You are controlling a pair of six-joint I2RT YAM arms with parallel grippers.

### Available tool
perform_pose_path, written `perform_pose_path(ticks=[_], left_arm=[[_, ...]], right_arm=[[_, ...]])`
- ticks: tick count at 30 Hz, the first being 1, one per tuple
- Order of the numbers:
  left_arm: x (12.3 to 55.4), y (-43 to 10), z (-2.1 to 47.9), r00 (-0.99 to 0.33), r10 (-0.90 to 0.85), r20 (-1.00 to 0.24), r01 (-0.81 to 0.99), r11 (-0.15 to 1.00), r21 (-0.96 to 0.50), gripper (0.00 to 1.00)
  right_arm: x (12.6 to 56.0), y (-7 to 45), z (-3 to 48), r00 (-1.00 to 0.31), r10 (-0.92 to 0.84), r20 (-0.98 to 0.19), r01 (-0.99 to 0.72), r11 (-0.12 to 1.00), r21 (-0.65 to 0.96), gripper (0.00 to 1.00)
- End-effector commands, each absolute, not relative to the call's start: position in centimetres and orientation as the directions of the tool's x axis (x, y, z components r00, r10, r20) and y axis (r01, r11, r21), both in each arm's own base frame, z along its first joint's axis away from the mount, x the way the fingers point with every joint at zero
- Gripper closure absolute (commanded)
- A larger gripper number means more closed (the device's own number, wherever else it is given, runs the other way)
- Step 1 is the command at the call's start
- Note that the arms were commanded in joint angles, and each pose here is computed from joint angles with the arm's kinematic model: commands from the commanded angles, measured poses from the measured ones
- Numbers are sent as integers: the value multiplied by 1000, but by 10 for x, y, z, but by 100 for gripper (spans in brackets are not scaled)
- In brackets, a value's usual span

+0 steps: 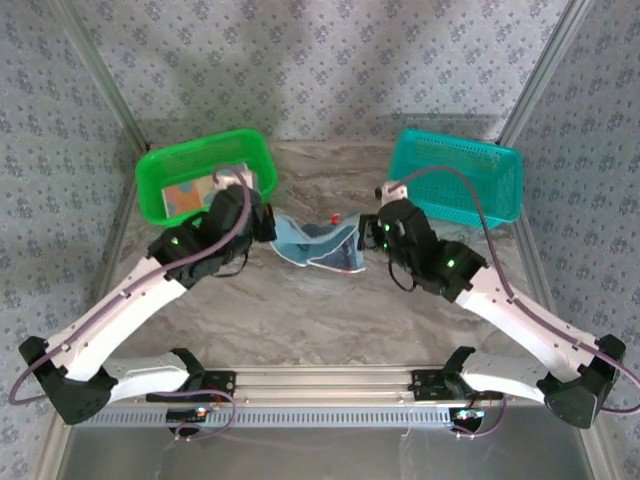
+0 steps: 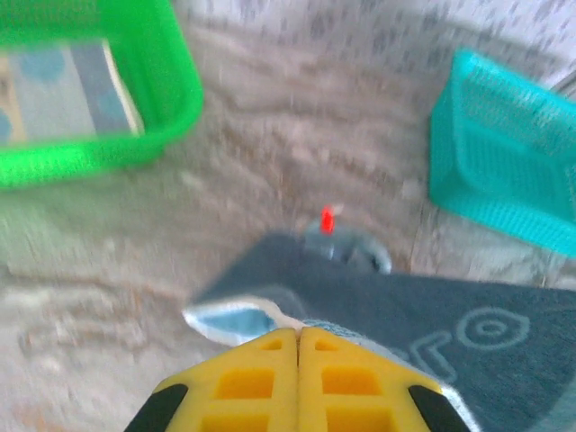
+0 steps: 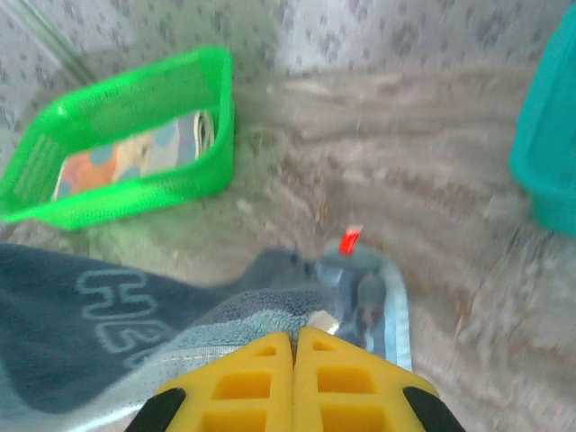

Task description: Fold and stack the towels

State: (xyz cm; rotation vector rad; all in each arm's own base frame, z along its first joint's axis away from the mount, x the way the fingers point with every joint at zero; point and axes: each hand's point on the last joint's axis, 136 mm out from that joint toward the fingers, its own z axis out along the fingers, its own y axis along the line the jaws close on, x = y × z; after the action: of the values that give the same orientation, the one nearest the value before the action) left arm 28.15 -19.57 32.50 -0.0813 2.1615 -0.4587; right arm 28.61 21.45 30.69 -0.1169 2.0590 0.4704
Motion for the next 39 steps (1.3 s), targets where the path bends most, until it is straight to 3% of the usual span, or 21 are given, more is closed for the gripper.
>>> perform_pose_path(ticks=[1, 12, 19, 30, 39], left_arm=[[297, -192, 373, -516, -149, -843, 187, 942, -280, 100], [357, -193, 438, -460, -176, -870, 239, 919, -313, 100], [360, -192, 475, -434, -197, -879, 289, 894, -343, 100], [301, -182, 508, -388, -255, -886, 350, 848, -397, 100], [225, -171, 537, -351, -307, -885, 428, 788, -443, 100]], right_arm=[[306, 214, 362, -394, 98, -914, -323, 916, 238, 100], [363, 201, 457, -197, 166, -966, -307, 926, 221, 100], [378, 191, 489, -133, 164, -977, -309, 930, 198, 100], [322, 188, 520, -84, 225, -971, -418, 877, 239, 100], [242, 188, 542, -21, 227, -974, -501, 840, 207, 100]])
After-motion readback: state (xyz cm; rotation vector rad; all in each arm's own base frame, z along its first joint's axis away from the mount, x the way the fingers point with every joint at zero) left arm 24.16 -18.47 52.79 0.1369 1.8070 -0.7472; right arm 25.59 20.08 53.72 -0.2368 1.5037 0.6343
